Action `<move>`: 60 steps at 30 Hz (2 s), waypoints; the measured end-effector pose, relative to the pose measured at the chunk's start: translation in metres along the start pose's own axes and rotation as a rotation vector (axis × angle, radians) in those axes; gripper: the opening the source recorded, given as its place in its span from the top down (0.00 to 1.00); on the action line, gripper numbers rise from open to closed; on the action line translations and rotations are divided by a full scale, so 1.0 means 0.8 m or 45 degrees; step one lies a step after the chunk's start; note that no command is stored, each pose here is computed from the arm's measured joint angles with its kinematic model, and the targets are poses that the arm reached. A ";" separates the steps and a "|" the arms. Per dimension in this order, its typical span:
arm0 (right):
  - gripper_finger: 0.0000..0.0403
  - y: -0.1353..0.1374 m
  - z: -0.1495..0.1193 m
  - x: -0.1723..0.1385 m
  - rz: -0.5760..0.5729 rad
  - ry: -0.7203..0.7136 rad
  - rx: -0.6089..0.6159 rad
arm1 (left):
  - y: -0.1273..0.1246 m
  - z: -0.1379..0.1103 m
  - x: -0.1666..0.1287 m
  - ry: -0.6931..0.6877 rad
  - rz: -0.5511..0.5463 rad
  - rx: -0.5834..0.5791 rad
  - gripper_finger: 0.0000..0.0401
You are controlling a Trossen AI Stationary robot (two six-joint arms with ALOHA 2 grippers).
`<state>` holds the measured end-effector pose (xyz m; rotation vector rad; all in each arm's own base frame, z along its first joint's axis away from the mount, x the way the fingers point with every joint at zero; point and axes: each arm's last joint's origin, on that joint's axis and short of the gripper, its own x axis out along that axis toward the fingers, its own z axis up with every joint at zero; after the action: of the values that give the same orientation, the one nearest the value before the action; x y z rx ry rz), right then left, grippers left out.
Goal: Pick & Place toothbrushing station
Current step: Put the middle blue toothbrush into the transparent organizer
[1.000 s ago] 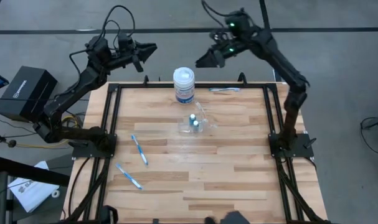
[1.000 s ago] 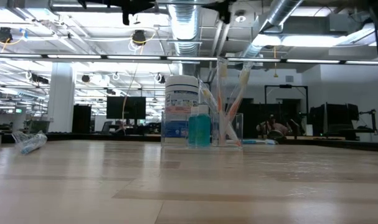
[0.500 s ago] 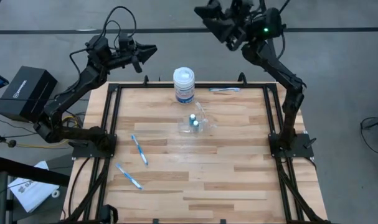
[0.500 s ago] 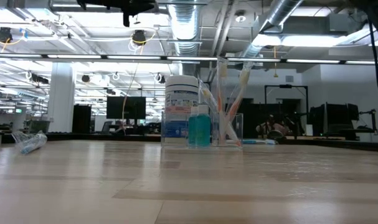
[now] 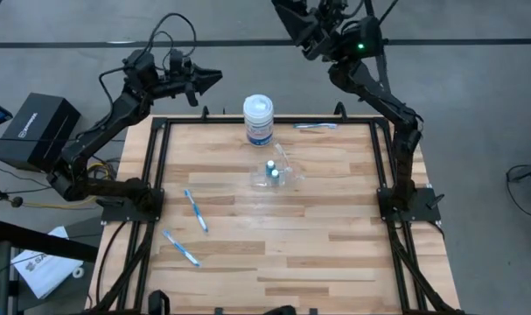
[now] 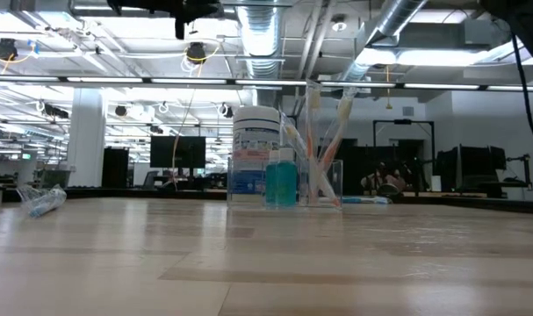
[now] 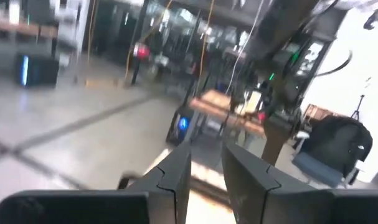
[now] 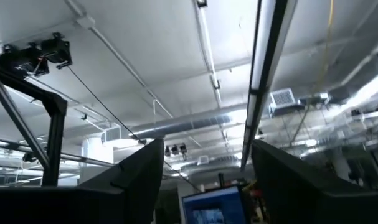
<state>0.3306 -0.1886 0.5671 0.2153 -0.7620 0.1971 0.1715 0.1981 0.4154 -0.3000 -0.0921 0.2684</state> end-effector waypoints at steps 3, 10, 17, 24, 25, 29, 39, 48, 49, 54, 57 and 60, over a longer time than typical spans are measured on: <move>0.46 0.008 0.015 -0.001 0.049 -0.013 -0.047 | 0.003 -0.020 0.000 0.172 0.046 -0.053 0.79; 0.53 0.045 0.076 -0.013 0.181 0.053 -0.189 | -0.009 -0.084 -0.010 0.741 0.260 -0.241 0.79; 0.53 0.073 0.123 -0.037 0.146 0.300 -0.357 | -0.057 -0.130 -0.030 0.881 0.541 -0.519 0.79; 0.49 0.066 0.150 -0.066 0.059 0.471 -0.427 | -0.103 -0.189 -0.055 0.696 0.947 -0.779 0.79; 0.49 0.064 0.152 -0.068 0.057 0.479 -0.433 | -0.107 -0.202 -0.057 0.692 0.992 -0.808 0.79; 0.48 0.050 0.154 -0.076 0.072 0.536 -0.392 | -0.114 -0.257 -0.064 0.735 1.124 -0.970 0.79; 0.48 0.028 0.145 -0.080 0.097 0.604 -0.295 | -0.128 -0.328 -0.072 0.841 1.305 -1.097 0.79; 0.49 0.028 0.145 -0.080 0.096 0.603 -0.294 | -0.119 -0.350 -0.090 0.896 1.386 -1.199 0.58; 0.49 0.028 0.145 -0.080 0.095 0.603 -0.287 | -0.119 -0.351 -0.093 0.913 1.394 -1.212 0.55; 0.49 0.028 0.145 -0.080 0.090 0.603 -0.266 | -0.119 -0.351 -0.094 0.921 1.398 -1.214 0.44; 0.49 0.028 0.145 -0.080 0.087 0.601 -0.266 | -0.119 -0.350 -0.098 0.946 1.417 -1.222 0.43; 0.50 0.029 0.144 -0.079 0.091 0.600 -0.264 | -0.118 -0.350 -0.105 0.992 1.468 -1.231 0.46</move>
<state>0.2040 -0.2031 0.6067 -0.0569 -0.3172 0.2246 0.1503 0.0099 0.1735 -1.3987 0.7774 1.2319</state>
